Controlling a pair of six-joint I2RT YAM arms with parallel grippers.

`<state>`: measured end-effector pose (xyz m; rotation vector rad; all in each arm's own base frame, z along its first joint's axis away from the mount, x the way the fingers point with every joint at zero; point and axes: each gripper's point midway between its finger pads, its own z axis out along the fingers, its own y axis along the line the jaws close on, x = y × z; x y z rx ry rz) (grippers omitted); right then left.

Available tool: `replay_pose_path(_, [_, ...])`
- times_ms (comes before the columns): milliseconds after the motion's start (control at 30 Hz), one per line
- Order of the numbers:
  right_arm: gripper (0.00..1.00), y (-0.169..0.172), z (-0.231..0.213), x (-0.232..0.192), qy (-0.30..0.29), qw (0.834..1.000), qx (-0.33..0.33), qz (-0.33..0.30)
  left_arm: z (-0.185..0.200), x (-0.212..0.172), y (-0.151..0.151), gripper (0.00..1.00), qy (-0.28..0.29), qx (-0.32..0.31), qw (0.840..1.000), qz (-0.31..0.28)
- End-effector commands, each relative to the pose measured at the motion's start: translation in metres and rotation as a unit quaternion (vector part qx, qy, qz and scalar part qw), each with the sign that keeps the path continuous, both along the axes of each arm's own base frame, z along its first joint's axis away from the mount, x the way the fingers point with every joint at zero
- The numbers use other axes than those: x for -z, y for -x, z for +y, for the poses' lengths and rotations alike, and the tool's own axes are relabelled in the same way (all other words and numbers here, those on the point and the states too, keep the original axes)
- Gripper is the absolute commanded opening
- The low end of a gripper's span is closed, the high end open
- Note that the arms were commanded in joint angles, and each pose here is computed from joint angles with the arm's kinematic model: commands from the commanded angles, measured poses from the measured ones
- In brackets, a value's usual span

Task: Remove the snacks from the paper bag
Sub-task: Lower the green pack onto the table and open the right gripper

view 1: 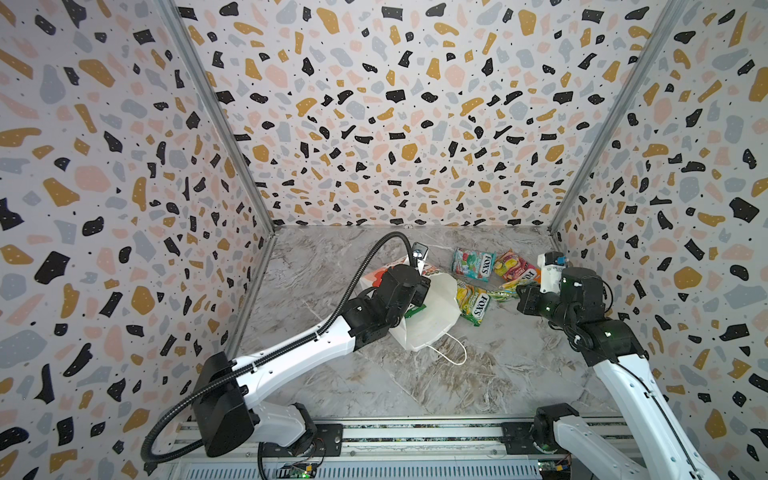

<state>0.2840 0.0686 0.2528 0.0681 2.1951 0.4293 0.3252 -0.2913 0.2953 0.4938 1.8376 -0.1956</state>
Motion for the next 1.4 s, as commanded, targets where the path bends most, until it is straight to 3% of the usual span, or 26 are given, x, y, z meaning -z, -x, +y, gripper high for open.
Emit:
replay_pose_path(0, [0.0, -0.016, -0.002, -0.005, -0.029, 0.999, -0.02, -0.038, 0.001, -0.013, -0.001, 0.0, 0.006, -0.002, 1.0, -0.013])
replay_pose_path(433, [0.0, -0.056, -0.024, 0.034, -0.068, 0.994, 0.0, -0.088, 0.001, -0.012, -0.002, 0.0, 0.006, -0.002, 1.0, -0.012])
replay_pose_path(767, [0.0, -0.028, -0.044, 0.111, -0.048, 0.996, 0.069, -0.016, 0.001, -0.012, -0.002, 0.0, 0.004, -0.002, 1.0, -0.013])
replay_pose_path(900, [0.11, -0.014, -0.049, 0.124, -0.047, 0.995, 0.092, 0.002, 0.002, -0.013, -0.002, 0.0, 0.005, -0.003, 1.0, -0.015])
replay_pose_path(1000, [0.37, -0.006, -0.057, 0.129, -0.041, 0.992, 0.12, 0.011, 0.003, -0.015, -0.001, 0.0, 0.009, -0.003, 1.0, -0.017])
replay_pose_path(1100, [0.52, 0.001, -0.071, 0.133, -0.028, 0.986, 0.162, 0.024, 0.002, -0.016, 0.0, 0.0, 0.012, -0.001, 1.0, -0.018])
replay_pose_path(1267, [0.57, 0.008, -0.092, 0.122, -0.017, 0.972, 0.232, 0.029, 0.001, -0.016, 0.001, 0.0, 0.015, 0.004, 1.0, -0.017])
replay_pose_path(1367, [0.58, 0.006, -0.082, 0.1, -0.041, 0.977, 0.21, -0.001, 0.001, -0.018, 0.002, 0.0, 0.017, 0.006, 1.0, -0.019])
